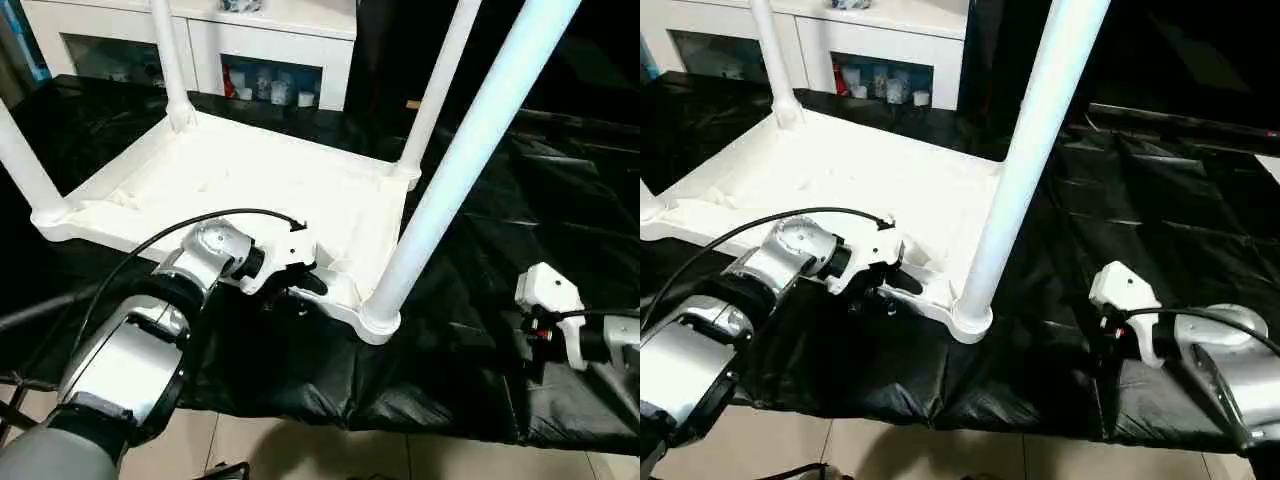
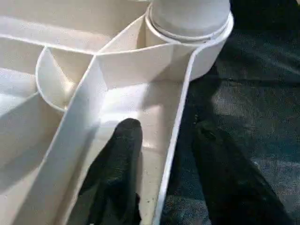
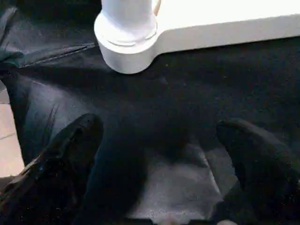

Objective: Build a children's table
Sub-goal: Rotate table base

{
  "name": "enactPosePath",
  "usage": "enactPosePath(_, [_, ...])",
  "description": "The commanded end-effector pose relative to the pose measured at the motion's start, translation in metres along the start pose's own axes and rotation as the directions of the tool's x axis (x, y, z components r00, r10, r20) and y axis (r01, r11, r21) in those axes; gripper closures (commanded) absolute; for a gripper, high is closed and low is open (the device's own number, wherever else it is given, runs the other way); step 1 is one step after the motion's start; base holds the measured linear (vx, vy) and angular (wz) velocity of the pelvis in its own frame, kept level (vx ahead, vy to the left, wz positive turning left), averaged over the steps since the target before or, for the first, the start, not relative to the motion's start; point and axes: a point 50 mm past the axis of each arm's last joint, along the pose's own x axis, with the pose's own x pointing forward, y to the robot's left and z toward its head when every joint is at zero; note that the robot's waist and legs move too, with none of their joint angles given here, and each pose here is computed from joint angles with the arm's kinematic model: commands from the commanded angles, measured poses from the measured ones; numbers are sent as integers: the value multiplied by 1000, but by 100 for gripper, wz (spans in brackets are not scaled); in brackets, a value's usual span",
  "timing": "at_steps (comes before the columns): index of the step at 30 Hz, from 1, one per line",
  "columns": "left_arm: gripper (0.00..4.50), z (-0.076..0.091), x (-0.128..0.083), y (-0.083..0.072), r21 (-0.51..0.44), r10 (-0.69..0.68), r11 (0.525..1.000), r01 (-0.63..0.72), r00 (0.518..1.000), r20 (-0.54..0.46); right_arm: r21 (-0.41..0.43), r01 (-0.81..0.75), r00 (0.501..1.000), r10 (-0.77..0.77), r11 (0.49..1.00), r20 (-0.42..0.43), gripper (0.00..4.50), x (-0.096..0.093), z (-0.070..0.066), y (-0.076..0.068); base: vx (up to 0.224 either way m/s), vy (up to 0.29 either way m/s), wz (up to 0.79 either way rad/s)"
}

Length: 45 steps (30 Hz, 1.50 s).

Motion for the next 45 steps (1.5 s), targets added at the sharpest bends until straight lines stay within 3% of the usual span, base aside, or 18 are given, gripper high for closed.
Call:
enactPosePath(1, [276,8,-2,5,35,8,999,-7,1000,-17,-17,12,1000,-12,1000,0,0,-7,6,-1,0,0,0])
enactPosePath(15, [403,2,-8,7,37,38,999,-35,996,-80,-12,9,1000,-9,1000,-9,0,-7,8,2,0,0,0])
enactPosePath(24, [442,2,-12,7,-12,24,1000,-25,999,-41,-20,-11,1000,11,1000,1,0,0,12,3,0,0,0])
enactPosePath(25, [447,3,-12,8,-61,30,998,-29,999,18,-26,-17,1000,17,1000,9,0,6,12,5,0,0,0])
enactPosePath(27, [447,3,-12,8,-82,34,996,-31,999,36,-30,-16,1000,16,999,15,0,9,12,6,0,0,0])
enactPosePath(30, [447,-10,-8,4,-147,66,987,-63,998,12,-32,82,994,-80,996,75,0,35,13,4,0,0,0])
enactPosePath(35, [447,-20,5,-4,-227,95,970,-84,995,38,-9,203,971,-200,979,132,0,61,14,-1,0,0,0])
enactPosePath(42, [447,-32,25,-19,-251,138,960,-123,990,42,42,218,952,-222,975,209,0,89,25,0,0,0,0])
enactPosePath(45, [447,-31,26,-20,-262,158,956,-135,985,70,43,206,949,-210,978,237,0,93,30,0,0,0,0])
